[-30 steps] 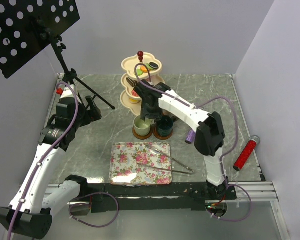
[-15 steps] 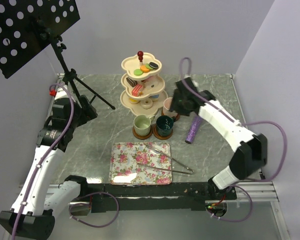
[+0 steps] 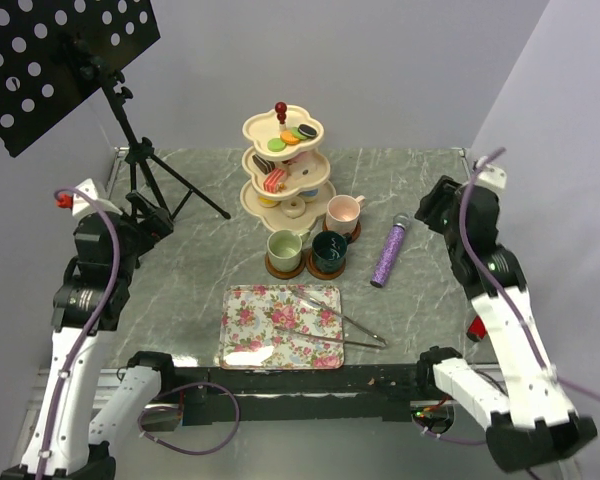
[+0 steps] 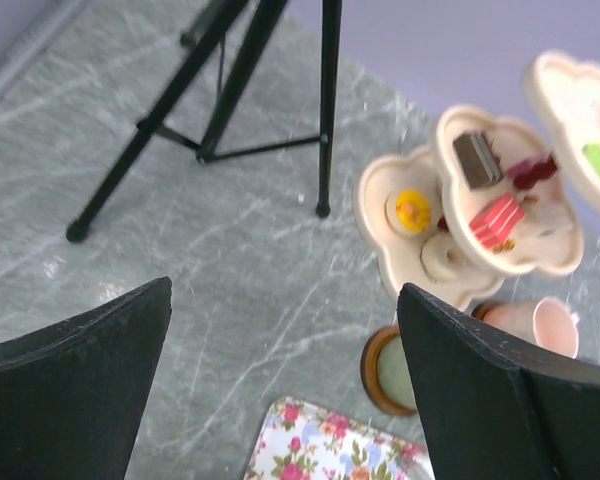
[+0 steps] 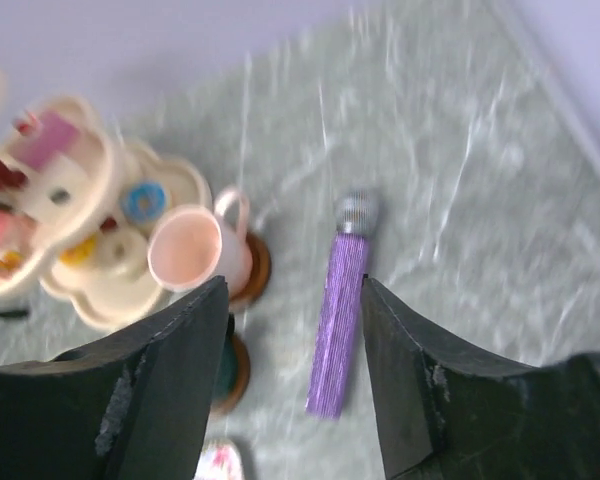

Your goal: Serve the afternoon tea

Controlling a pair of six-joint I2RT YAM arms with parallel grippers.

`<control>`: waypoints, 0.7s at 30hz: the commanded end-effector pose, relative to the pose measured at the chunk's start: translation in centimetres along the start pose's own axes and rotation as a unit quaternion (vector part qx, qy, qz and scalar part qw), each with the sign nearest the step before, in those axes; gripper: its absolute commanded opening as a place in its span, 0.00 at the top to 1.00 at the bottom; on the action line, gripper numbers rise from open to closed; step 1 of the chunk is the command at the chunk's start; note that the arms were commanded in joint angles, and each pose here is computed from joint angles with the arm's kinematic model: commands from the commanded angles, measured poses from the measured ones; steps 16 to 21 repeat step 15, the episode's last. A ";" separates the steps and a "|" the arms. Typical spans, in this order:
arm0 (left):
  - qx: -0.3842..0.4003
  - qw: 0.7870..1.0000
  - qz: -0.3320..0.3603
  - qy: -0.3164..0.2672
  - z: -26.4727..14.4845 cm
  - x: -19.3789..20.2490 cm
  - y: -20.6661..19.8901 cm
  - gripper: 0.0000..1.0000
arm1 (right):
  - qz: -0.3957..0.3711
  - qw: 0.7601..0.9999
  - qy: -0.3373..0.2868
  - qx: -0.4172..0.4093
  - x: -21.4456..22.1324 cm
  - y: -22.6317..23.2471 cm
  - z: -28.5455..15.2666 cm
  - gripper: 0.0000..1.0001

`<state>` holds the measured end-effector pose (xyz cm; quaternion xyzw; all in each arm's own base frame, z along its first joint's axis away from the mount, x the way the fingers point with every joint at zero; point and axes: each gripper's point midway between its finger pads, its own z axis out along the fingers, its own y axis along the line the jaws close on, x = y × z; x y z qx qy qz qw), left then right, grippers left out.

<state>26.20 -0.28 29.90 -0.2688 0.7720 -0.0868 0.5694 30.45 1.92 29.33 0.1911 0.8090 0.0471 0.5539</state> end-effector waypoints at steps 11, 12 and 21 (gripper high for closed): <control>-0.036 0.995 0.005 -0.093 -2.2 -5.0 1.1 0.00 | -0.054 0.989 -0.133 -0.026 -3.3 -0.7 -1.8 0.33; -0.039 0.995 0.005 -0.095 -2.2 -5.2 1.1 0.00 | -0.056 0.989 -0.133 -0.024 -3.3 -0.8 -1.7 0.33; -0.039 0.994 -0.001 -0.102 -2.3 -5.5 1.1 0.00 | -0.062 0.989 -0.131 -0.028 -3.2 -0.7 -1.6 0.33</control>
